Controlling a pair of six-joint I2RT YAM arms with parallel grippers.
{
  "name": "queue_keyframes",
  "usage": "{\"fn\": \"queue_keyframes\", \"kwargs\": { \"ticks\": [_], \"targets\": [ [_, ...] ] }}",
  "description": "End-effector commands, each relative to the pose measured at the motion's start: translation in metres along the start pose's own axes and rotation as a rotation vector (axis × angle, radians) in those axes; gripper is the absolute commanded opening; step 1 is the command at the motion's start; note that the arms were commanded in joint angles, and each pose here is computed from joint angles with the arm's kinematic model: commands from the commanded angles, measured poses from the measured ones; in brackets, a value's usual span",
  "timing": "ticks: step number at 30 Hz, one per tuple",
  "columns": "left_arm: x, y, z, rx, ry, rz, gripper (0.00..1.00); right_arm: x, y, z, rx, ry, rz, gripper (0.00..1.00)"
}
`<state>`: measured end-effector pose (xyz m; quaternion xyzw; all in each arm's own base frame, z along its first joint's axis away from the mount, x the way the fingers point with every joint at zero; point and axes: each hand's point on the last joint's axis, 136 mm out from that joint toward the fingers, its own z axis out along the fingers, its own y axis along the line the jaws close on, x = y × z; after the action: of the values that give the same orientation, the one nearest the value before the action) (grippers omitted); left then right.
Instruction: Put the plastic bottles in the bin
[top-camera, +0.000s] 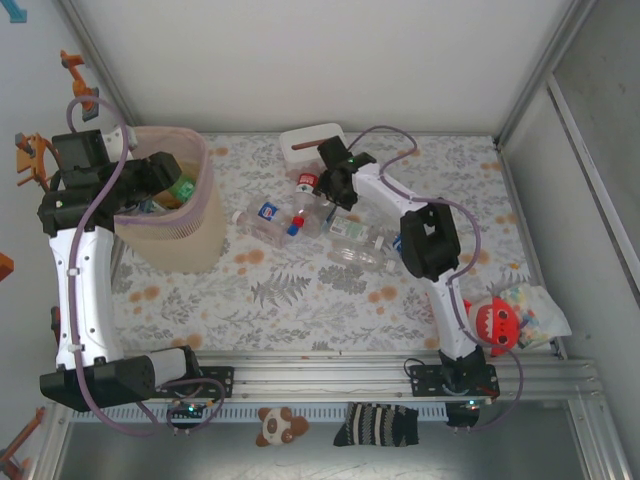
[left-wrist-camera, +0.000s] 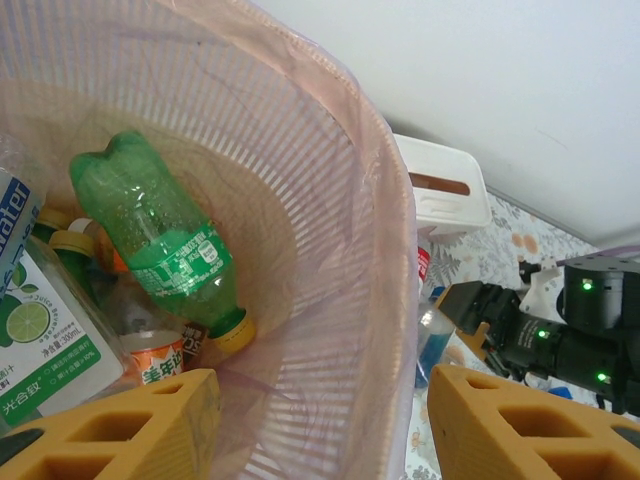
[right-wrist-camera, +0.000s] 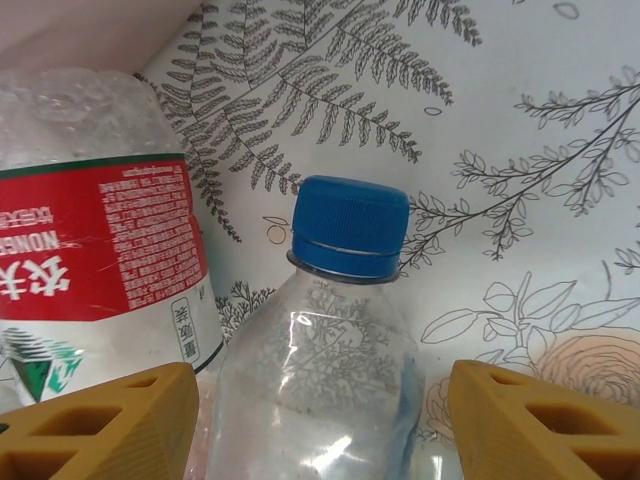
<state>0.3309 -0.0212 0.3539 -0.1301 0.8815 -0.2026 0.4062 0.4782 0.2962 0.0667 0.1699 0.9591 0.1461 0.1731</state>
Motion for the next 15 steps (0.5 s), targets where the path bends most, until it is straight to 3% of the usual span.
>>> {"fn": "queue_keyframes", "kwargs": {
  "ticks": [1,15],
  "targets": [
    [-0.001,-0.009,-0.007,0.031,-0.017,0.007,0.57,0.004,0.003,0.003,0.007,0.013,0.026,0.66],
    [0.000,-0.009,-0.013,0.021,-0.020,0.009,0.57,0.017,-0.005,0.030,0.024,0.062,0.025,0.64]
  ]
}}
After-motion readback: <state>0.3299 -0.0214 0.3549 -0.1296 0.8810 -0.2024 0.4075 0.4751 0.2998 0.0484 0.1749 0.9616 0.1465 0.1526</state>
